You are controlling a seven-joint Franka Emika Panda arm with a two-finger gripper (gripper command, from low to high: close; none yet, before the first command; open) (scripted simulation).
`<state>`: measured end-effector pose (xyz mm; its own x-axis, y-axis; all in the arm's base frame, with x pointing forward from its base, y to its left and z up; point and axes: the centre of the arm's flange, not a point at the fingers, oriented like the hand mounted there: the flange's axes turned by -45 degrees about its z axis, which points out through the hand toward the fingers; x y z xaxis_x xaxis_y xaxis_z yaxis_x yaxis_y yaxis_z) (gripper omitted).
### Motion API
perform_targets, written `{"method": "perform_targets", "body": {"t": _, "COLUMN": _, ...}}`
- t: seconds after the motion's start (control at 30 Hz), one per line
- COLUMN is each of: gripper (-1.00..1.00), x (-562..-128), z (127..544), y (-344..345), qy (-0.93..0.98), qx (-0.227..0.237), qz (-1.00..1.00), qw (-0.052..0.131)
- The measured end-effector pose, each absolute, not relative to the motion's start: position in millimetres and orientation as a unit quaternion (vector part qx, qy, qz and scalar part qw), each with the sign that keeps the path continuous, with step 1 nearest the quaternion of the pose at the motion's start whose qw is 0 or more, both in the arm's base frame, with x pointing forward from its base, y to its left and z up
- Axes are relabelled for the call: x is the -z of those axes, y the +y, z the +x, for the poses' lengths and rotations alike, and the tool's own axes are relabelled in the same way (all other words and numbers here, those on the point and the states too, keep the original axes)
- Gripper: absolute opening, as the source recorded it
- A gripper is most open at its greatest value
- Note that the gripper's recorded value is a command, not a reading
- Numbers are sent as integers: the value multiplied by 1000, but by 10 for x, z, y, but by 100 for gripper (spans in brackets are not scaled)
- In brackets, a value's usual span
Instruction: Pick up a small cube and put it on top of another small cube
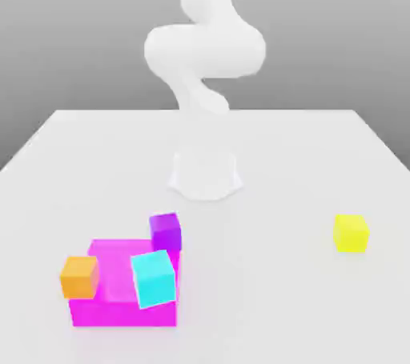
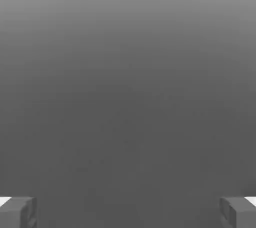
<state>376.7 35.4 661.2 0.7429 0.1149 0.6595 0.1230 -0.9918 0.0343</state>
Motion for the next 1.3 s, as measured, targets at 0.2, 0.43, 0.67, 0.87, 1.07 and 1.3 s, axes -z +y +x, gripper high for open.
{"method": "perform_targets", "body": {"t": 0.2, "gripper": 0, "x": -5178, "z": 4084, "y": 1435, "qy": -259, "qx": 251, "qz": -933, "qw": 11}}
{"method": "perform_targets", "body": {"t": 0.43, "gripper": 0, "x": -3573, "z": 3566, "y": 2470, "qy": -471, "qx": 135, "qz": -872, "qw": 9}}
{"method": "perform_targets", "body": {"t": 0.67, "gripper": 0, "x": -2171, "z": 2380, "y": 2946, "qy": -665, "qx": 18, "qz": -747, "qw": 1}}
{"method": "perform_targets", "body": {"t": 0.87, "gripper": 0, "x": -1541, "z": 2228, "y": 2933, "qy": -685, "qx": 0, "qz": -728, "qw": 0}}
{"method": "perform_targets", "body": {"t": 1.07, "gripper": -100, "x": -1366, "z": 2220, "y": 2920, "qy": -685, "qx": 0, "qz": -728, "qw": 0}}
{"method": "perform_targets", "body": {"t": 1.3, "gripper": -100, "x": -1660, "z": 2229, "y": 2929, "qy": -685, "qx": 0, "qz": -728, "qw": 0}}
